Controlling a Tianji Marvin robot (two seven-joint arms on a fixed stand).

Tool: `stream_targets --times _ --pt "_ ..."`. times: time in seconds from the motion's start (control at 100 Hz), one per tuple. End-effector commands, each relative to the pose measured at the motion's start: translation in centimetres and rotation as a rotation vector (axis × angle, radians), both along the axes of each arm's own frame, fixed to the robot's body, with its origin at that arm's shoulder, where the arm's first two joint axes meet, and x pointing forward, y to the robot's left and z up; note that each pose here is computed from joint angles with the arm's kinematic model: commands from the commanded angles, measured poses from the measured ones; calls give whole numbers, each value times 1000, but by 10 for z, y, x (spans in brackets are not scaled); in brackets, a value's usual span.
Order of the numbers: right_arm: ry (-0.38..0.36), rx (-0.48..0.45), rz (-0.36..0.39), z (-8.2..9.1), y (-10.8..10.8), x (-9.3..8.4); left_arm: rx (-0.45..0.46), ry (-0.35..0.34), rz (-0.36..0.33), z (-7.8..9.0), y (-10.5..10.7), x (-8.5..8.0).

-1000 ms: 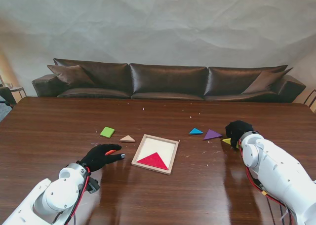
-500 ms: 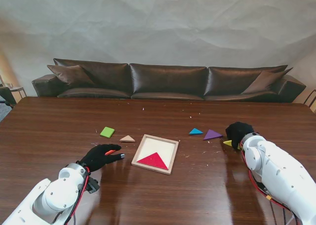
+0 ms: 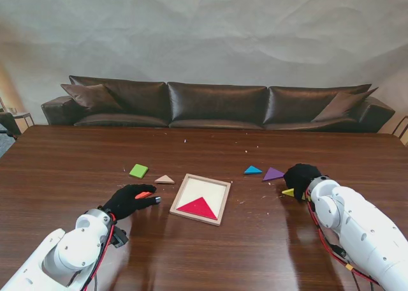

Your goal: Assemble the tangram pieces into a square

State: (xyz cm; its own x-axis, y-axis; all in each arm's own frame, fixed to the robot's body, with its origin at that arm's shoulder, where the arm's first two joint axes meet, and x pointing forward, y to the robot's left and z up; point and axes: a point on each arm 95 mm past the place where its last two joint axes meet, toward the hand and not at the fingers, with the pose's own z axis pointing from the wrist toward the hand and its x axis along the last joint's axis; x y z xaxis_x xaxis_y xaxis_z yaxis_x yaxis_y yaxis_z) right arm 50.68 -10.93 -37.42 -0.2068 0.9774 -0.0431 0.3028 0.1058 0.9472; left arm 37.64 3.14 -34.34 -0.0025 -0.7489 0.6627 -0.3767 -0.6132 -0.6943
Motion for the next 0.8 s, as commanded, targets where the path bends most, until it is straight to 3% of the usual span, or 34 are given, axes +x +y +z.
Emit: stream_targets --times 0.0,0.5,0.79 --pt "5 13 63 3 22 0 -6 14 -16 -1 -2 0" --pt "-118 95 426 46 132 -13 -7 10 -20 0 -1 3" --pt "-154 138 590 53 188 -21 -9 8 -25 0 0 4"
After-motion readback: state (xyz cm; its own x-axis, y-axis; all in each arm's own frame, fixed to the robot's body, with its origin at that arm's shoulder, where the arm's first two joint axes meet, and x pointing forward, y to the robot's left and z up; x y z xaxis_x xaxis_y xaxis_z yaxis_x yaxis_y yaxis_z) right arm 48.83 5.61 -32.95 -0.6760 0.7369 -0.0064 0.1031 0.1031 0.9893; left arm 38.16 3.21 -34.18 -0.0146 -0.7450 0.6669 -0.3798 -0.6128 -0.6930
